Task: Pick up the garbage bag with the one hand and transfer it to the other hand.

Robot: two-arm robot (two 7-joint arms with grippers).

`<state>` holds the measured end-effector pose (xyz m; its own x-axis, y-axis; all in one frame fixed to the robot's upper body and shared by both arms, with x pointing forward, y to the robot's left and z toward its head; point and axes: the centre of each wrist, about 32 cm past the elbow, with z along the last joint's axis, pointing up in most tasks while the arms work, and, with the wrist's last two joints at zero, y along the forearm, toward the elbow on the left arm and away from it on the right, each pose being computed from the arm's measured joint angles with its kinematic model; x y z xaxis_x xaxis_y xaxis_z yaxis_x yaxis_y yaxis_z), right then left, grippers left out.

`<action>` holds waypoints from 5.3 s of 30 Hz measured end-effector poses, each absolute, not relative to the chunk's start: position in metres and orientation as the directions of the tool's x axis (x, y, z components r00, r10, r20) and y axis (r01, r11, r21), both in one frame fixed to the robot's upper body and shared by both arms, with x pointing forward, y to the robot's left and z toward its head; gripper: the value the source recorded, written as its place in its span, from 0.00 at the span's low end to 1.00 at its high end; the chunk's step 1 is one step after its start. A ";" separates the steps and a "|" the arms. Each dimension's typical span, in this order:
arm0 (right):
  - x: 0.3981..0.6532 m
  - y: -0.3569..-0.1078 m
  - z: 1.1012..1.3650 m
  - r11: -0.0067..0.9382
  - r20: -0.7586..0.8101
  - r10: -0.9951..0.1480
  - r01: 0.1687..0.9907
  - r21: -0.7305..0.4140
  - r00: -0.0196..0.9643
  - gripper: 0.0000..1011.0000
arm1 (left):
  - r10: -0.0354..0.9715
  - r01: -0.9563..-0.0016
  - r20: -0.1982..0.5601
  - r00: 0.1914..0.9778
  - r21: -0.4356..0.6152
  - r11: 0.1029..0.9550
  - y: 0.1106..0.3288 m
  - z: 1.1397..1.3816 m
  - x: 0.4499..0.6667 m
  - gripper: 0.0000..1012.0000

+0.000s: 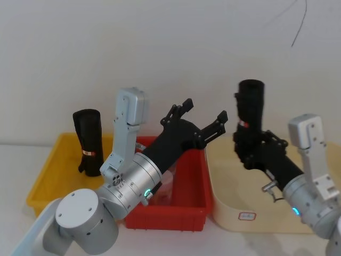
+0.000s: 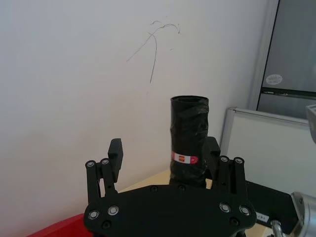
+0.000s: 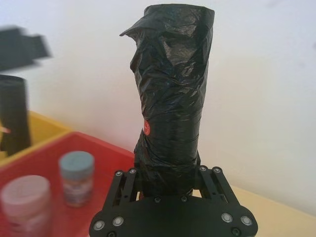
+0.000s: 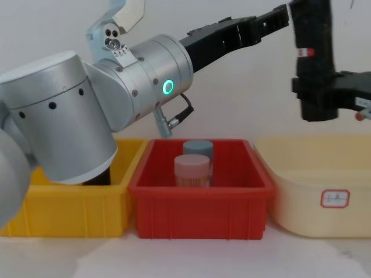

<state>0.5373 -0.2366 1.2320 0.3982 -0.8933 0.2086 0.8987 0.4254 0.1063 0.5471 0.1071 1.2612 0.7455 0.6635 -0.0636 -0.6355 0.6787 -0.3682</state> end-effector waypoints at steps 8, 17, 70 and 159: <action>0.538 -0.257 1.227 0.337 0.188 -0.929 0.938 0.079 0.318 0.49 | 0.663 -0.635 -0.064 0.745 -0.368 0.679 0.107 1.261 0.547 0.99; 0.537 -0.271 1.223 0.267 0.179 -0.950 0.962 0.047 0.255 0.63 | 0.663 -0.635 -0.064 0.745 -0.368 0.679 0.107 1.261 0.547 0.99; 0.493 -0.218 1.272 0.543 0.196 -0.838 0.815 0.203 0.510 0.99 | 0.794 -0.749 -0.007 0.607 -0.339 0.569 0.138 1.265 0.530 0.99; 0.558 -0.138 1.221 0.630 0.180 -0.720 0.740 -0.237 0.670 0.99 | 0.938 -0.876 0.041 0.344 -0.346 0.336 0.200 1.268 0.491 0.99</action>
<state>0.5579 -0.1376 1.2208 0.6704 -0.7199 0.1798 0.7398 0.6296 -0.2374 0.4914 0.1997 1.2679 0.3439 0.9381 0.0412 -0.8759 0.3364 -0.3458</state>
